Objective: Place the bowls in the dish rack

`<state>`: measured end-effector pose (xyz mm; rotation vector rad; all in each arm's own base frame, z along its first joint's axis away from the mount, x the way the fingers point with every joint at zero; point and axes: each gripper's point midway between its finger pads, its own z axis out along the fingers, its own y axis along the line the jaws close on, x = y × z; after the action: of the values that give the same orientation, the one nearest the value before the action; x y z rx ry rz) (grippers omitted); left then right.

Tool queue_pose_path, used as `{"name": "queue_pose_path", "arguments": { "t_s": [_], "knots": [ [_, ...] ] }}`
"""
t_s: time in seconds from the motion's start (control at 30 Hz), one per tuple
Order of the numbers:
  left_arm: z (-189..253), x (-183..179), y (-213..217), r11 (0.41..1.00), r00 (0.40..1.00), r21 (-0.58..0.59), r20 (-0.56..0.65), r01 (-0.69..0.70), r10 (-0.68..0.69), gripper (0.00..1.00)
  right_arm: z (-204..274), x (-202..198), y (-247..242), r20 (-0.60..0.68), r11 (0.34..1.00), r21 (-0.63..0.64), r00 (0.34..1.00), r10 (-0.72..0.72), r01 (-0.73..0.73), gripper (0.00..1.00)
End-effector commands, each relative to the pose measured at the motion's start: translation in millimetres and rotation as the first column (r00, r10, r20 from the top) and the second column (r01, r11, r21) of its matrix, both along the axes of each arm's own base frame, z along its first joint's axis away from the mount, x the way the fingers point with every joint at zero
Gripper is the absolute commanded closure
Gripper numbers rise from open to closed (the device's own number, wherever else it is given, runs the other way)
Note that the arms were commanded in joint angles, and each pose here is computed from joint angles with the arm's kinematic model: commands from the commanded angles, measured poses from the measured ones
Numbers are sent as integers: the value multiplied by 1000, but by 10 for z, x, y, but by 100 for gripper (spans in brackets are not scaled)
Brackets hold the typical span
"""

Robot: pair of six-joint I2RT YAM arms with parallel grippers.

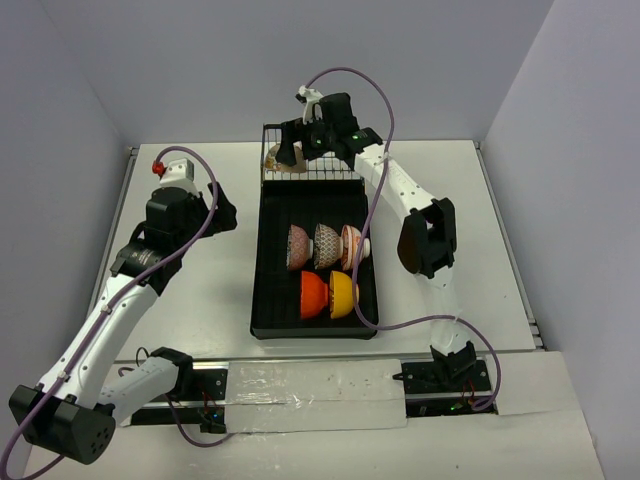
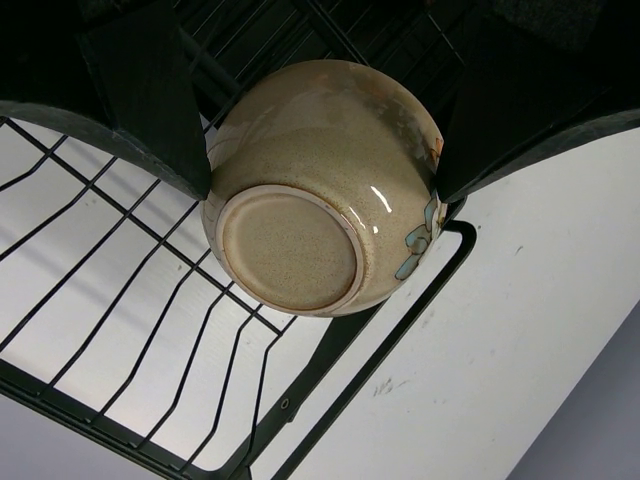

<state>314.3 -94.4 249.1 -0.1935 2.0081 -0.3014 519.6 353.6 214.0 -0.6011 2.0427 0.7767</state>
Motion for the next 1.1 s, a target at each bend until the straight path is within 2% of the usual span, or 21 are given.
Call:
{"name": "queue_pose_path", "arguments": {
  "t_s": [0.0,0.3,1.07],
  "knots": [
    [214,44,-32,999,999,-36,52,9,-7,1,-220,-101,45,-52,998,-33,997,56,-58,0],
    [221,46,-24,999,999,-43,53,10,-8,1,-227,-178,148,-58,993,0,991,118,-118,0],
    [202,62,-19,998,999,-62,44,18,-15,1,-527,-390,131,-68,981,-67,982,178,-183,0]
  ]
}}
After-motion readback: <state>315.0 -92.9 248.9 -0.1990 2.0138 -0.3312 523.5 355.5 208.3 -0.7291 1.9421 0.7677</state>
